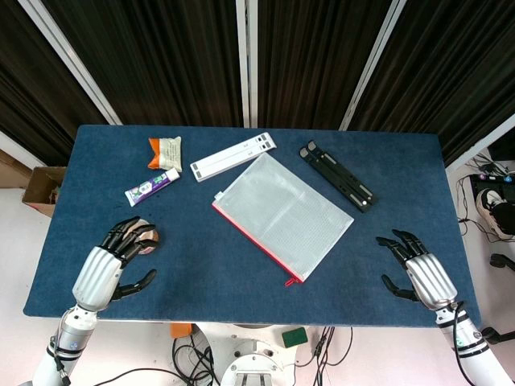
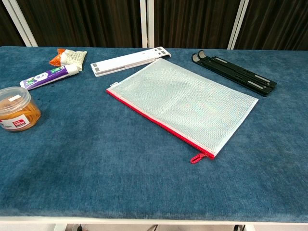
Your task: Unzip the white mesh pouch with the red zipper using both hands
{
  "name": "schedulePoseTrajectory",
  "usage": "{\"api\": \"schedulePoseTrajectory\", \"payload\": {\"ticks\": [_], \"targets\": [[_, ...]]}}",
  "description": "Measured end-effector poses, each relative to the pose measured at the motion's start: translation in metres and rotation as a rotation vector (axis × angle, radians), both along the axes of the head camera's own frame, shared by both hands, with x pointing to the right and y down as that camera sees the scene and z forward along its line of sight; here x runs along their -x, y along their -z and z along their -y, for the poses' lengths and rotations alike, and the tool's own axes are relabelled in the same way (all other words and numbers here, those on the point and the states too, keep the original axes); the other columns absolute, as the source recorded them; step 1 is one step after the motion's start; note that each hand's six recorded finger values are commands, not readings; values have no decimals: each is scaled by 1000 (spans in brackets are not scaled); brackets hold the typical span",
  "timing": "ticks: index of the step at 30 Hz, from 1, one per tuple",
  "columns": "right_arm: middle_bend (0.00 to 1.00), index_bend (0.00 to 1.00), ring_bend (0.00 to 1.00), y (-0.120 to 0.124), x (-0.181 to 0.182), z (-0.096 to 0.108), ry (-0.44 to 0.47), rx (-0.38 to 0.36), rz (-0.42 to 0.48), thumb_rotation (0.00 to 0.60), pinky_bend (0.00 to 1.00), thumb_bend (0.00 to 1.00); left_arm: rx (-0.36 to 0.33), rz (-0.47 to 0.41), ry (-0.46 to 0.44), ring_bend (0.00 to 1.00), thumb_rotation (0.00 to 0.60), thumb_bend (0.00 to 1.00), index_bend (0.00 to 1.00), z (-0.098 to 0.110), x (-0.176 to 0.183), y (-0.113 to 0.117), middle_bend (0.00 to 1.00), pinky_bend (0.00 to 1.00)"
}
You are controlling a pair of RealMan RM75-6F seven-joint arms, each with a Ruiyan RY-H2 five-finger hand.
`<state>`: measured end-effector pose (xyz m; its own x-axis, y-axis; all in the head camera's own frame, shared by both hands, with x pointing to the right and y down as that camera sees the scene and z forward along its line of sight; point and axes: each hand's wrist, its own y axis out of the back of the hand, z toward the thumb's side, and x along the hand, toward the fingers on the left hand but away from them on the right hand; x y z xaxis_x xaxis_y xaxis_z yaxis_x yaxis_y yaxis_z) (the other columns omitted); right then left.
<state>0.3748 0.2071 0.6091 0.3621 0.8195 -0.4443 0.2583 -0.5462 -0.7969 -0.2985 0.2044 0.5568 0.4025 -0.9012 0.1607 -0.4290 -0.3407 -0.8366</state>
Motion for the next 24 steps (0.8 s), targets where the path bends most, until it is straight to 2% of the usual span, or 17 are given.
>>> {"api": "schedulePoseTrajectory", "payload": {"ticks": [4, 8, 11, 20, 24], "targets": [[287, 173, 59, -9, 15, 4, 45, 29, 5, 600, 139, 481, 10, -10, -4, 70, 600, 266, 336, -1, -3, -4, 188, 134], [306, 144, 58, -20, 48, 6, 155, 62, 18, 600, 138, 631, 18, -8, 10, 70, 600, 266, 336, -2, -2, -6, 188, 134], [314, 118, 58, -30, 80, 3, 251, 89, 33, 600, 139, 695, 23, -1, 17, 70, 600, 266, 335, -4, -1, -6, 188, 134], [313, 90, 58, -74, 175, -16, 514, 175, 27, 600, 138, 698, 25, 48, 32, 70, 600, 266, 335, -10, 5, -7, 188, 134], [314, 91, 58, -88, 199, -20, 571, 183, 17, 600, 138, 696, 38, 51, 45, 70, 600, 266, 336, -13, 9, -9, 188, 134]]}}
